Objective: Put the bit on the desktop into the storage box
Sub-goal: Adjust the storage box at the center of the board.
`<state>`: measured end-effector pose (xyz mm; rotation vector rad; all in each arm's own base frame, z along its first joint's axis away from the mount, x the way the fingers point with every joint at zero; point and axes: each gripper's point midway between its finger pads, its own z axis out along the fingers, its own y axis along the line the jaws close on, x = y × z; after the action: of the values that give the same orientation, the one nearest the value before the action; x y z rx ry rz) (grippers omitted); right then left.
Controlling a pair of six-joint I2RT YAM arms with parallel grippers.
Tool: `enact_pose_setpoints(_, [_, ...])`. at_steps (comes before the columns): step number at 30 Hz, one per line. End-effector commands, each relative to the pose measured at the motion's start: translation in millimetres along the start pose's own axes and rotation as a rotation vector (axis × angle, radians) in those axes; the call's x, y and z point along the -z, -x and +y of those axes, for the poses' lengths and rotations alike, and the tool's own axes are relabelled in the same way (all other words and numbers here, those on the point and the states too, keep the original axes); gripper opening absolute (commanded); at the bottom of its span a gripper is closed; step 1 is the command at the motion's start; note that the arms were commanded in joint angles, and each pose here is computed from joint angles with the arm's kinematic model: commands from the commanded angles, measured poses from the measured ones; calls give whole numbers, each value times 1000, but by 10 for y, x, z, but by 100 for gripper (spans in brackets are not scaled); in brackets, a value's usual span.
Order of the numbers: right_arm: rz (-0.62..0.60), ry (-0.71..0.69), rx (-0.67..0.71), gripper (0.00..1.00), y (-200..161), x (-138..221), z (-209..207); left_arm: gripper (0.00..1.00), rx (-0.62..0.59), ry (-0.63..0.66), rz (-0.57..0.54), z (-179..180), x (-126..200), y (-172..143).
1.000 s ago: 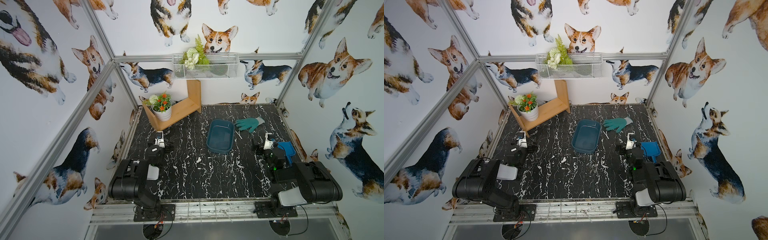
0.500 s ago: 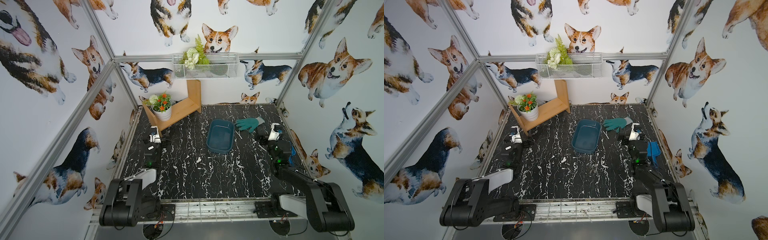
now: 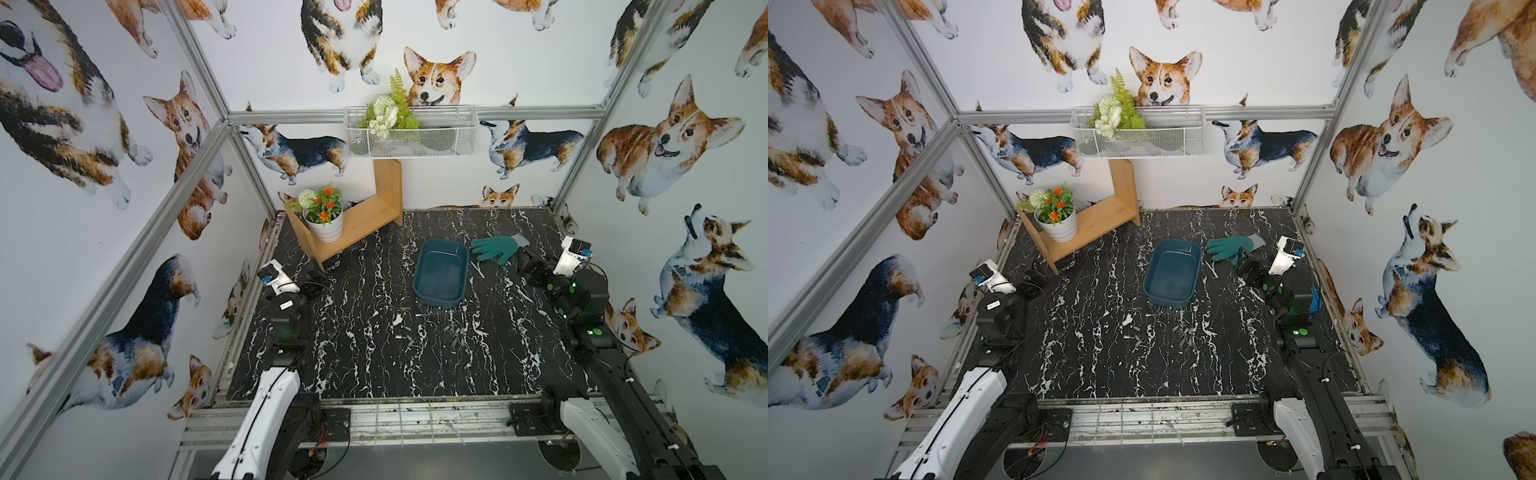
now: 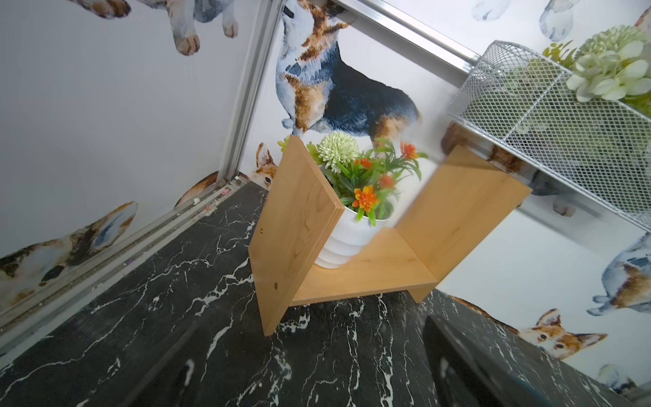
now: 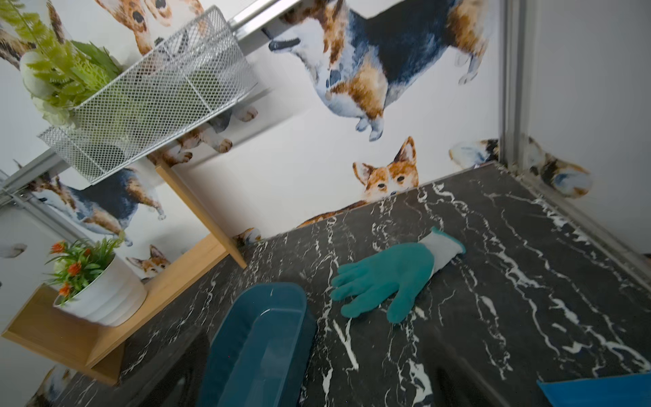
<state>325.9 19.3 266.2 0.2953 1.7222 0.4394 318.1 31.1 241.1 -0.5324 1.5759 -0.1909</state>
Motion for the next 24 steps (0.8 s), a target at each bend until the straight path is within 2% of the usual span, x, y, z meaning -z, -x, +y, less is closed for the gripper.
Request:
enact_pose_setpoints(1, [194,62,-74,100,-388,-16,157,100,18,-102,140,-173,13,-277])
enact_pose_setpoints(7, [404,69,34,100,-942,-79,563,100,-31,-278,293,-652,-18,-625])
enact_pose_setpoints(12, [519,70,72,100,-1397,-37,806,100,-101,-395,379,-1106,89,-956])
enact_pose_setpoints(18, [536,2,67,97,-1585,-127,749,100,-187,-521,435,-1423,226,-1338])
enact_pose_setpoints(21, [529,-56,86,96,-1622,-250,669,100,-221,-548,432,-1428,275,-1456])
enact_pose_setpoints(24, [529,-73,121,93,-1643,-397,672,100,-236,-546,419,-1397,301,-1445])
